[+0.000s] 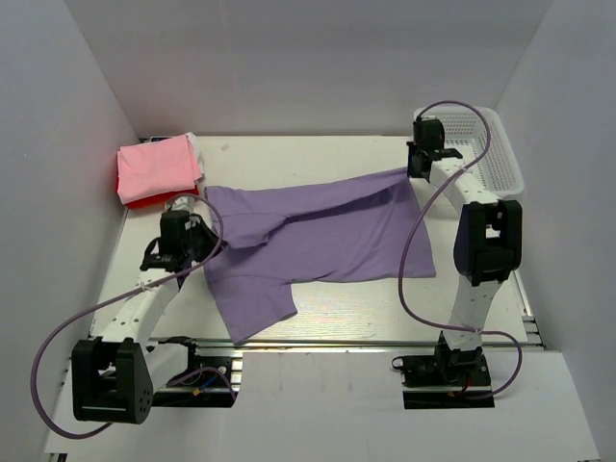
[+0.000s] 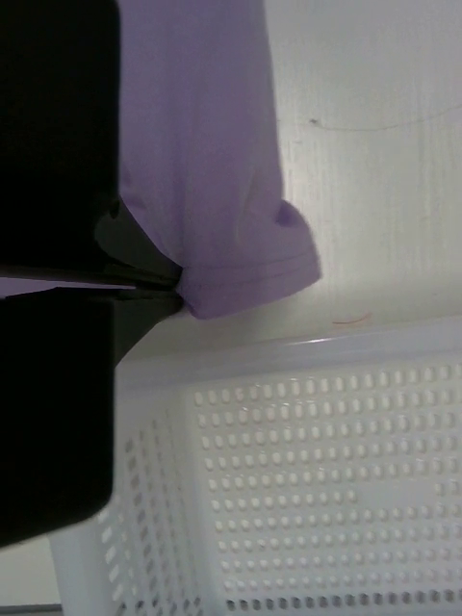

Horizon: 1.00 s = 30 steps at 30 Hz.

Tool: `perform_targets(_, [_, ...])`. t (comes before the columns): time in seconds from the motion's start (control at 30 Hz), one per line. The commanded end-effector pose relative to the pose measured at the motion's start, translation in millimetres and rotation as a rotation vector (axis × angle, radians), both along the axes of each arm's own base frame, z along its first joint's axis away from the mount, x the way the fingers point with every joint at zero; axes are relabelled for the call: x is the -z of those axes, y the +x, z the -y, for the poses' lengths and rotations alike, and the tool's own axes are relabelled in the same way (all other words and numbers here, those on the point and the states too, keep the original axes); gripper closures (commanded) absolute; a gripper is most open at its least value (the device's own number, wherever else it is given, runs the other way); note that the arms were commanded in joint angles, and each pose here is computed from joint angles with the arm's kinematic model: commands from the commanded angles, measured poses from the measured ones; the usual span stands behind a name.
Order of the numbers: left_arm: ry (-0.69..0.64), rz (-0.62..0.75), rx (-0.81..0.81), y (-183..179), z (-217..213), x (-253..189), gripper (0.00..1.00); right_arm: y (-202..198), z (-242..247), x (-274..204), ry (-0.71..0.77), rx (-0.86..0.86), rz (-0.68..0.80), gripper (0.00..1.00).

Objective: Fold and stack the t-shirts
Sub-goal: Fold the flattened tshirt in 1/3 of the way

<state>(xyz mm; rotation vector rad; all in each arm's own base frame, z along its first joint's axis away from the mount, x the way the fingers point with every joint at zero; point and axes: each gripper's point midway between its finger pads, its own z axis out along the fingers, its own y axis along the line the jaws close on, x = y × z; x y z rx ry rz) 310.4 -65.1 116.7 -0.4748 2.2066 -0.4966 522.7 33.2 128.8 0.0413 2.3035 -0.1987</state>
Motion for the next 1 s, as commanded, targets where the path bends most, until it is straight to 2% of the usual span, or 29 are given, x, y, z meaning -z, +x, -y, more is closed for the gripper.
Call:
perform_targets(0.0, [-0.06,-0.076,0.067,-28.4,14.7,24.2,0.85,-22.6,2.5,6.2,0.039,0.022,-0.043,0.98])
perform_targets(0.03, [-0.06,-0.09,0.067,-33.3,14.4,27.5,0.7,-32.2,2.8,22.7,0.04,0.032,-0.089,0.94])
perform_targets(0.1, [-0.05,-0.109,0.054,-36.3,11.7,31.2,0.59,-39.6,3.9,34.0,0.047,0.054,-0.121,0.77])
perform_targets(0.13, [-0.039,-0.117,0.042,-37.9,9.0,28.0,0.47,-41.7,3.4,36.3,0.05,0.056,-0.132,0.72])
perform_targets(0.17, [-0.025,-0.118,0.039,-37.2,6.7,25.3,0.4,-43.2,2.0,37.3,0.054,0.054,-0.142,0.67])
perform_targets(0.2, [-0.011,-0.09,0.022,-31.8,3.2,13.0,0.17,-42.9,4.0,34.6,0.05,0.065,-0.142,0.59])
perform_targets(0.27, [0.005,-0.062,0.0,-26.5,-1.3,-1.2,0.0,-40.5,-1.7,20.2,0.064,0.052,-0.11,0.53])
perform_targets(0.33, [0.011,-0.041,-0.008,-24.1,-3.0,-7.7,0.0,-37.9,-4.6,7.2,0.075,0.032,-0.079,0.47])
perform_targets(0.4, [0.006,0.029,-0.009,-11.2,-2.2,-25.2,0.0,-33.1,-18.7,-9.1,0.12,-0.037,-0.034,0.44])
perform_targets(0.5, [-0.013,0.05,0.016,10.5,4.2,-31.9,0.0,-28.3,-37.8,-17.1,0.17,-0.129,-0.01,0.35])
perform_targets(0.57, [-0.017,0.08,0.052,30.0,9.9,-39.7,0.0,-23.1,-50.0,-19.0,0.19,-0.182,-0.002,0.35])
perform_targets(0.63, [-0.017,0.01,0.069,43.8,13.0,-18.1,0.0,-19.1,-56.4,-11.1,0.179,-0.197,-0.016,0.35])
perform_targets(0.7, [-0.001,0.014,0.062,64.5,11.3,-19.1,0.0,-5.0,-52.9,-13.6,0.154,-0.164,-0.003,0.35])
perform_targets(0.73, [0.0,-0.024,0.062,73.9,11.9,-3.1,0.0,-2.2,-48.9,7.4,0.133,-0.141,-0.045,0.35])
perform_targets(0.8, [-0.005,0.023,0.095,97.5,20.2,-9.2,0.0,14.5,-50.3,-3.8,0.112,-0.122,-0.009,0.35])
perform_targets(0.9, [-0.025,-0.009,0.12,125.6,27.5,9.7,0.0,28.0,-40.8,16.1,0.05,-0.071,-0.047,0.38])
perform_targets(0.93, [-0.028,-0.007,0.139,133.3,30.5,12.4,0.0,39.1,-38.9,12.2,0.031,-0.056,-0.029,0.38])
perform_targets(0.97, [-0.051,0.012,0.17,143.6,37.4,7.3,0.0,40.2,-36.7,27.6,0.009,-0.056,-0.06,0.4])
